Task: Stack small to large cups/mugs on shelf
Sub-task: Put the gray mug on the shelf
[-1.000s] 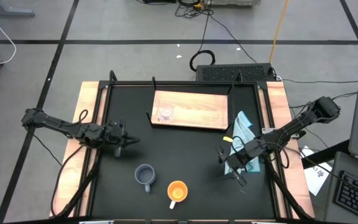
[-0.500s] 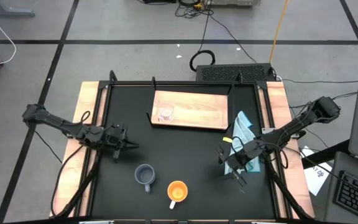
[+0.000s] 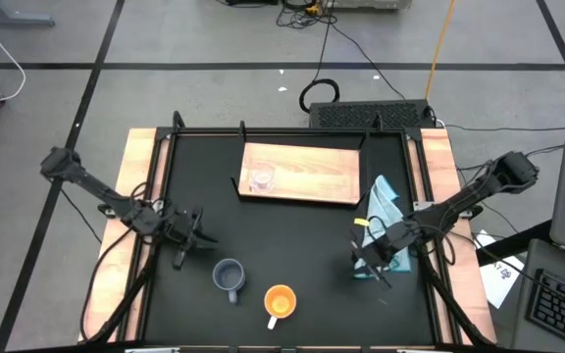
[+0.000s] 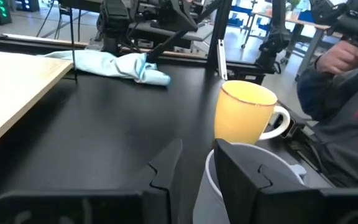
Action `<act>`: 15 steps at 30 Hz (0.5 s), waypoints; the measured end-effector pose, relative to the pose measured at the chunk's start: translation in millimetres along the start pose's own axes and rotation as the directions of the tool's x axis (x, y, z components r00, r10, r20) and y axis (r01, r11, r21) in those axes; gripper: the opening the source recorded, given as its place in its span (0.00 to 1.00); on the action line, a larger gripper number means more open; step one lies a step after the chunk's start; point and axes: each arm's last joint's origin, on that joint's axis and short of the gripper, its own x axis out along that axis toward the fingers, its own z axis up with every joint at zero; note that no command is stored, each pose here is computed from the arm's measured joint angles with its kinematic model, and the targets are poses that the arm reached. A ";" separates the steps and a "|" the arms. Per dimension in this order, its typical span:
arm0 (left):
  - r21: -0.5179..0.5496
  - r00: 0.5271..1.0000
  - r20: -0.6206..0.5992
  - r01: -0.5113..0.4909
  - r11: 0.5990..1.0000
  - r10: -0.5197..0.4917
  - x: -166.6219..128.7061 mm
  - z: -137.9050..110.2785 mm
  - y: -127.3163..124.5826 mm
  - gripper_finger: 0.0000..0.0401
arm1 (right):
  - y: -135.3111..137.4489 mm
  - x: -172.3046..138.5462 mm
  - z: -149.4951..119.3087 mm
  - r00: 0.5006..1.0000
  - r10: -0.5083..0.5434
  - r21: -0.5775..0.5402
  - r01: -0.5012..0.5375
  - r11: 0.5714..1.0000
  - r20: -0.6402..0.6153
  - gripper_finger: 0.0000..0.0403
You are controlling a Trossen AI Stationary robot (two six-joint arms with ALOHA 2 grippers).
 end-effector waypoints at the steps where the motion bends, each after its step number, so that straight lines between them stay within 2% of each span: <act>1: 0.002 1.000 -0.002 0.000 1.000 0.000 -0.1 -0.4 -0.9 0.24 | 0.3 -3.3 -1.2 1.000 -0.003 0.001 0.003 1.000 0.026 0.02; 6: 0.002 1.000 0.003 -0.014 1.000 0.014 -0.8 -1.0 -3.7 0.24 | 2.5 -27.6 -13.9 0.987 -0.042 -0.011 0.044 0.999 0.153 0.00; 9: -0.003 1.000 0.002 -0.013 1.000 0.013 -1.0 -1.3 -4.6 0.24 | 2.2 -43.2 -24.5 0.973 -0.120 0.006 0.121 0.993 0.198 0.00; 11: -0.032 1.000 -0.015 -0.016 0.999 0.016 -0.7 -3.1 -4.5 0.24 | 1.9 -51.1 -32.6 0.968 -0.156 0.012 0.157 0.988 0.199 0.00; 15: -0.139 0.998 -0.060 -0.034 0.990 0.026 0.6 -7.8 -3.8 0.24 | 3.1 -62.0 -40.2 0.959 -0.163 0.034 0.159 0.987 0.233 0.00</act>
